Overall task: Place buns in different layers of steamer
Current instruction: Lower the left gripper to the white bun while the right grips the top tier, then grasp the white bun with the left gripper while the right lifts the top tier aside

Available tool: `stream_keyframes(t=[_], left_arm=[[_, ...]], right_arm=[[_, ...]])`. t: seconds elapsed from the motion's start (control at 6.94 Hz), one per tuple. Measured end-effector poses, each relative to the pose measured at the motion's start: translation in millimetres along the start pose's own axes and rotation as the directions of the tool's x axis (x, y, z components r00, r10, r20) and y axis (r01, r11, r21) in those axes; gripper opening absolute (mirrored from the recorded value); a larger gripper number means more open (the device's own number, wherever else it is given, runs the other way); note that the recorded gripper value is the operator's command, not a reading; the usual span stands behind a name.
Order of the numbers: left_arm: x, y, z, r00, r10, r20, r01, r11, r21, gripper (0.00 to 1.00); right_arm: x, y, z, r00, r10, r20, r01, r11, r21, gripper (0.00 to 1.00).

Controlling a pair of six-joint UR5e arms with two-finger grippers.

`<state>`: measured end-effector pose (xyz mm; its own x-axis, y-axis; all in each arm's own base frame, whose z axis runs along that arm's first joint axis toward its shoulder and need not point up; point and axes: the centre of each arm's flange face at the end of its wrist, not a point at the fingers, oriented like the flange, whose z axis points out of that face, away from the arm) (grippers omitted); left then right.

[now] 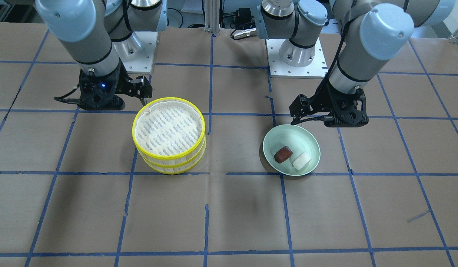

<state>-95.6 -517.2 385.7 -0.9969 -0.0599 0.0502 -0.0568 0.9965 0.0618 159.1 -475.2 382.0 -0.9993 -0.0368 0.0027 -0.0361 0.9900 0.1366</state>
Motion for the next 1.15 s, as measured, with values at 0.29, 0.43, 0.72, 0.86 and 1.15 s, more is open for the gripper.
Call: stream_keyframes(t=[0.29, 0.43, 0.72, 0.86, 1.15], left_arm=[[-4, -23, 56, 1.0, 0.0, 0.004, 0.0, 1.0, -0.011, 1.0], [-7, -24, 87, 1.0, -0.001, 0.009, 0.001, 1.0, -0.019, 1.0], [-15, -28, 137, 1.0, -0.011, 0.019, 0.011, 1.0, -0.01, 0.98], [-23, -38, 155, 0.999, -0.031, 0.021, 0.031, 1.0, 0.002, 0.96], [-45, -47, 175, 0.997, -0.076, 0.021, 0.076, 0.997, 0.006, 0.92]], right_arm=[[2, -8, 61, 1.0, -0.003, -0.006, 0.003, 0.998, 0.065, 0.91], [4, -12, 78, 1.0, -0.004, -0.02, 0.005, 0.998, 0.07, 0.9], [7, -15, 94, 0.999, -0.004, -0.039, 0.006, 0.998, 0.058, 0.74], [8, -15, 97, 0.999, -0.003, -0.037, 0.005, 0.999, 0.054, 0.56], [12, -16, 98, 1.0, 0.004, -0.029, -0.003, 0.999, 0.05, 0.23]])
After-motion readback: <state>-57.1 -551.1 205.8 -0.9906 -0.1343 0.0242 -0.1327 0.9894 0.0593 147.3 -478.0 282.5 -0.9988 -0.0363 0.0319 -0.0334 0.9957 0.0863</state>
